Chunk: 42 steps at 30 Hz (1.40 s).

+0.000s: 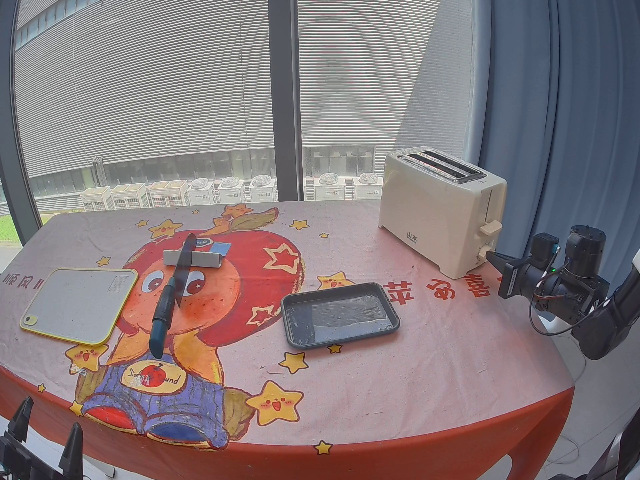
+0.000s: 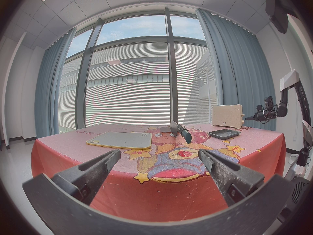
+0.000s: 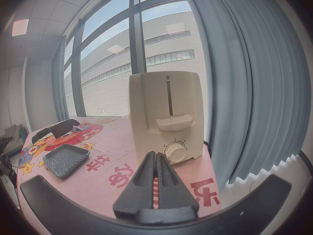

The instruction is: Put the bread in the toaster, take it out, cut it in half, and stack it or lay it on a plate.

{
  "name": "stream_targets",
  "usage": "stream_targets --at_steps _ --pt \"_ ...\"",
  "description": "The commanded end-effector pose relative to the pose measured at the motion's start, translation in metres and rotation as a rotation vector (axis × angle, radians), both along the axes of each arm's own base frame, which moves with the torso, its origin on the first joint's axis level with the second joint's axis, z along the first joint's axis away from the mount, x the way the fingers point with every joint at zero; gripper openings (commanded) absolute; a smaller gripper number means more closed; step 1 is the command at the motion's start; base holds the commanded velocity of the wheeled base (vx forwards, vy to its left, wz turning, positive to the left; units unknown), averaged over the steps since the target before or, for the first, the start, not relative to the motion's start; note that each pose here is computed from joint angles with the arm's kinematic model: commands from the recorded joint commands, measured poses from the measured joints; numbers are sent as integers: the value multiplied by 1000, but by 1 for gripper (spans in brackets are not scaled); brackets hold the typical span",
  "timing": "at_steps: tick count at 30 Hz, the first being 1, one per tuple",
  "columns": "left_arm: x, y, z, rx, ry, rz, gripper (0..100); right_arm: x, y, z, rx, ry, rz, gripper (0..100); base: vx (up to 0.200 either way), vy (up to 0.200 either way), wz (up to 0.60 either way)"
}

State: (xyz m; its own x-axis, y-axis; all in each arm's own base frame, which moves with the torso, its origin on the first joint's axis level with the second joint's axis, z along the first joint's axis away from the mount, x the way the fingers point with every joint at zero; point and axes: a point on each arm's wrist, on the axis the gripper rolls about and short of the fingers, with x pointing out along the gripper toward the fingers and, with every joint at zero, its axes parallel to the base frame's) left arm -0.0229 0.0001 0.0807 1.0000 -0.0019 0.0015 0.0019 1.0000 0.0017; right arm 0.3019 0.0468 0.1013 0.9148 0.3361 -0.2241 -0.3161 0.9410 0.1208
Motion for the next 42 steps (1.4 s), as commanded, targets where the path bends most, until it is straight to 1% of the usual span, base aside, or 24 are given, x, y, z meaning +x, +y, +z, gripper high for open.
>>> stream_targets --at_steps 1,4,6,9,21,28,35,42 --pt "1 0 -4 0 17 0 100 9 -3 -5 -1 5 -14 0 0 0 0" --pt "1 0 -4 0 17 0 100 13 -4 -7 2 -7 -19 0 0 0 0" --pt "1 0 -4 0 17 0 100 21 -5 -9 8 -60 -25 0 0 0 0" --pt "1 0 -4 0 17 0 100 27 -6 -14 10 -86 -30 0 0 0 0" --pt "1 0 -4 0 17 0 100 26 -4 -15 9 -83 -27 0 0 0 0" --pt "1 0 -4 0 17 2 100 28 -7 -17 8 -79 -40 0 0 0 0" --pt "1 0 -4 0 17 0 100 30 -7 -23 6 -64 -41 0 0 0 0" --pt "1 0 -4 0 17 0 100 29 -7 -23 4 -63 -41 0 0 0 0"
